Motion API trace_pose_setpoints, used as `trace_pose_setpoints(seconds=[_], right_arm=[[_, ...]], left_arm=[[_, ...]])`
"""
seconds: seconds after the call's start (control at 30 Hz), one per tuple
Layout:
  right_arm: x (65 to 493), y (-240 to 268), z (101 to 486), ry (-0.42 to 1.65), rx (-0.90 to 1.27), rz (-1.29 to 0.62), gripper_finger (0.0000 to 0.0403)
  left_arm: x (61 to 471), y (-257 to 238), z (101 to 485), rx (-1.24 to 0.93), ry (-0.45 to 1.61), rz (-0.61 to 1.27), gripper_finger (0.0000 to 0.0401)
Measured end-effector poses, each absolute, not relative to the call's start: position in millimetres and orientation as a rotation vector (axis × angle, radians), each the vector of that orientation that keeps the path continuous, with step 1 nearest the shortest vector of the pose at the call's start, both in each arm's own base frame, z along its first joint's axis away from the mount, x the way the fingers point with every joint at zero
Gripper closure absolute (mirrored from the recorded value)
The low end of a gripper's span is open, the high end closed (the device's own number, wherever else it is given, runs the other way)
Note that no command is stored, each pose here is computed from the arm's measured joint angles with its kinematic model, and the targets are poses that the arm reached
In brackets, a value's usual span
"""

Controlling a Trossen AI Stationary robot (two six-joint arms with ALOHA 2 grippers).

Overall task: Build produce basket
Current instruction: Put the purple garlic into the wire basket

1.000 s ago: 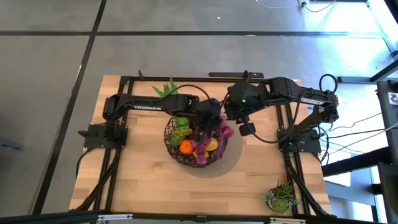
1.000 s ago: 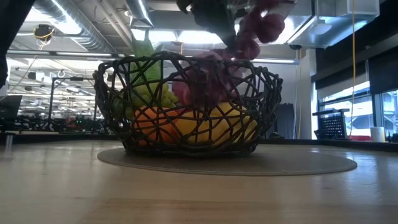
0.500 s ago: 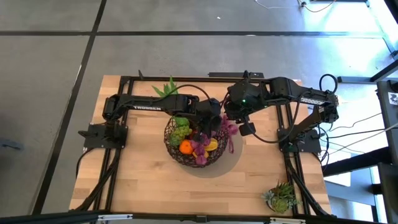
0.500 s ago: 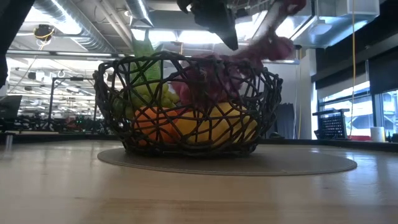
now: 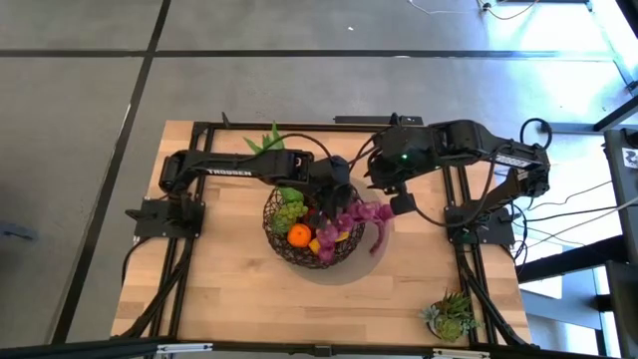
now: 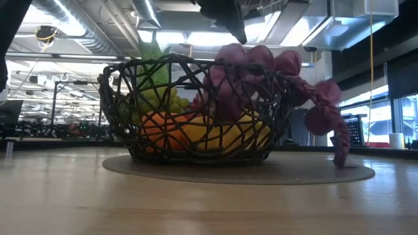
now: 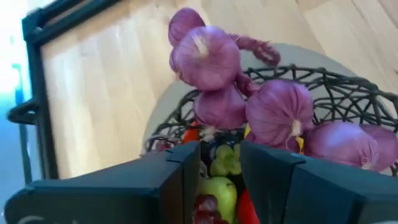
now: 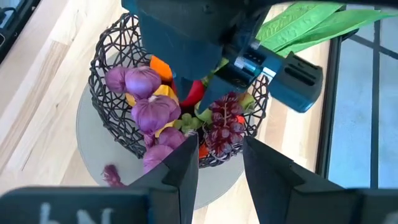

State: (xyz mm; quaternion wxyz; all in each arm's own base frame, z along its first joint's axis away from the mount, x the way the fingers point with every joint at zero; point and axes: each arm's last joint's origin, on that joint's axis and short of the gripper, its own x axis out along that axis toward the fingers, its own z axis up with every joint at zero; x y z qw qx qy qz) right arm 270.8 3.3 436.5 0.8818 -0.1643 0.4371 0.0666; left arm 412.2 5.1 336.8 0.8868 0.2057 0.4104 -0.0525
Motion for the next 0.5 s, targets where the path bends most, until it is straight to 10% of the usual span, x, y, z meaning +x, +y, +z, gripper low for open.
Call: trace_pose_setpoints(seconds=[0.5], right_arm=[[272.7, 8.9, 425.4, 0.991, -0.183, 0.281, 0.0283]], left_arm=[[364.2, 6.5, 384.5, 0.297, 0.835, 0.013, 0.0299]])
